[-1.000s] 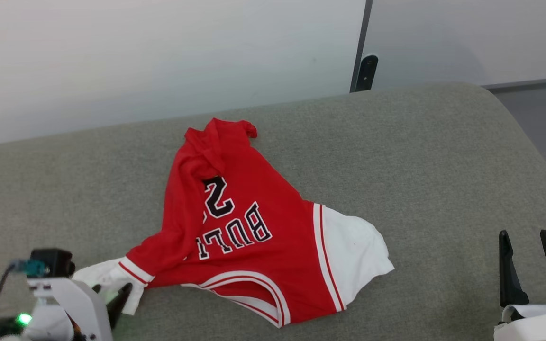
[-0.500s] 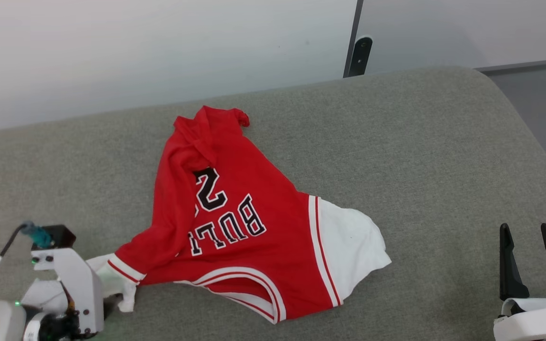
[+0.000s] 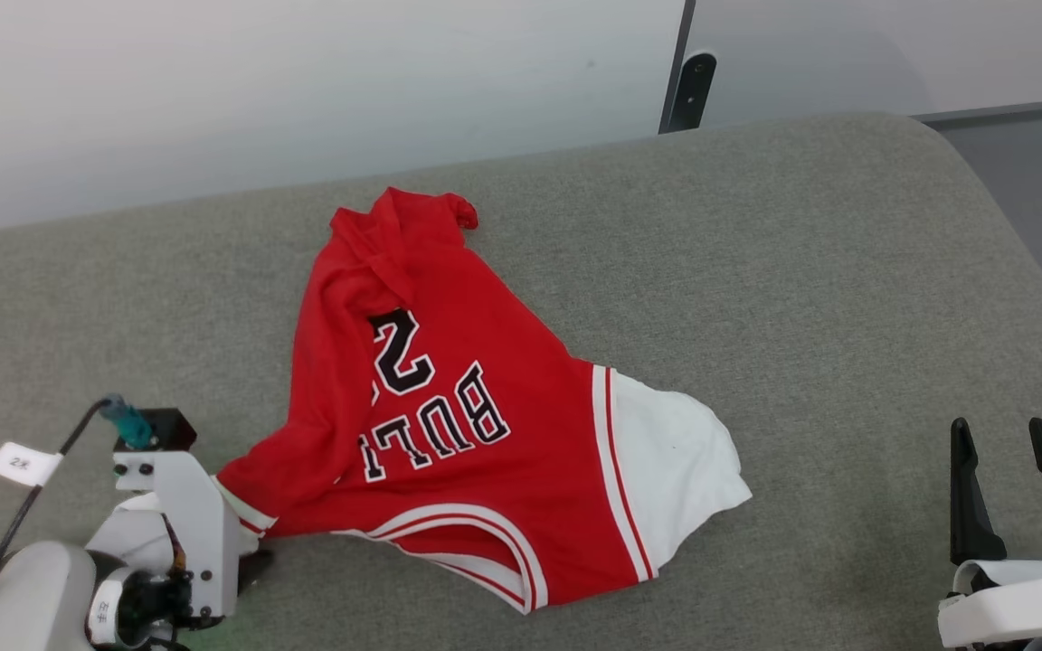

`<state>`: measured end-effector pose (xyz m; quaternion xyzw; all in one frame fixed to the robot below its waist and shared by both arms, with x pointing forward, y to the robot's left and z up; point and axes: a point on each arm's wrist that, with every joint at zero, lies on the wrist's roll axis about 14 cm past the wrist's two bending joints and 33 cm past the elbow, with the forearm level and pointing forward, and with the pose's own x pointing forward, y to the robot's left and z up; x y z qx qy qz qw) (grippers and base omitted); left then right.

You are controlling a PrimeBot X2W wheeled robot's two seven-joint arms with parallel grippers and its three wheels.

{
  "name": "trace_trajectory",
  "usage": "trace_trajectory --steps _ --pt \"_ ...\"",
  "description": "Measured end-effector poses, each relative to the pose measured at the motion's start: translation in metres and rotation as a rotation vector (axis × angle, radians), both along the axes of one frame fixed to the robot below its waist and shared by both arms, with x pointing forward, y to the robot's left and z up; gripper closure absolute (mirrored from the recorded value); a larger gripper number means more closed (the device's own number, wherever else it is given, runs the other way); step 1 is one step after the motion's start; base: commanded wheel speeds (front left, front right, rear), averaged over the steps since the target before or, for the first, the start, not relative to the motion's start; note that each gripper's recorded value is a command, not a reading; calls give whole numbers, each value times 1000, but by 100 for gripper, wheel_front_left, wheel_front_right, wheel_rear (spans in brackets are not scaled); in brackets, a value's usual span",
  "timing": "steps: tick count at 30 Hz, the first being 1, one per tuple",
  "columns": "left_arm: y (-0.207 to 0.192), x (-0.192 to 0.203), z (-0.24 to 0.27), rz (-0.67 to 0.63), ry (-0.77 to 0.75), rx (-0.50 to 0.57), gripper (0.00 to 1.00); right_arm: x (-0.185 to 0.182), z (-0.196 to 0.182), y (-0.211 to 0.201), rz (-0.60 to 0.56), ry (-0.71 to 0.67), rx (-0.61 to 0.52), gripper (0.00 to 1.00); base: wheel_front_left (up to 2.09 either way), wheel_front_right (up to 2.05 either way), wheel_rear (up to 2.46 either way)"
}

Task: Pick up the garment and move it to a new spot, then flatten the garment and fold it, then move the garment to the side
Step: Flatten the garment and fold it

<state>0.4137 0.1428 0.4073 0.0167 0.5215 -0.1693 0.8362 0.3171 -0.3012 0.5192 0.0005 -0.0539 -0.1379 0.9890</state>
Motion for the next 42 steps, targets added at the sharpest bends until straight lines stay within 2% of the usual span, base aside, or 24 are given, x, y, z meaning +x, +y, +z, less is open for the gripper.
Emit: trace_trajectory --steps 6,7,8,9,10,21,32,42 --pt "3 -2 -14 -10 52 30 0 3 -2 0 2 7 3 0 0 0 0" --pt "3 -2 -16 -7 59 31 51 2 -2 0 1 8 3 0 0 0 0" --pt "3 -1 -16 -3 60 27 67 2 -3 0 0 8 3 0 0 0 0" --pt "3 0 -17 0 62 27 91 2 -3 0 -1 9 3 0 0 0 0" --pt "3 2 -17 2 56 24 100 2 -3 0 -1 9 3 0 0 0 0" --pt "13 10 -2 -10 54 61 100 4 -1 1 3 1 5 0 0 0 0" --pt "39 34 43 -39 -74 160 100 8 -4 7 21 5 14 0 0 0 0" --pt "31 68 62 -116 -155 227 100 10 -10 4 22 32 7 0 0 0 0"
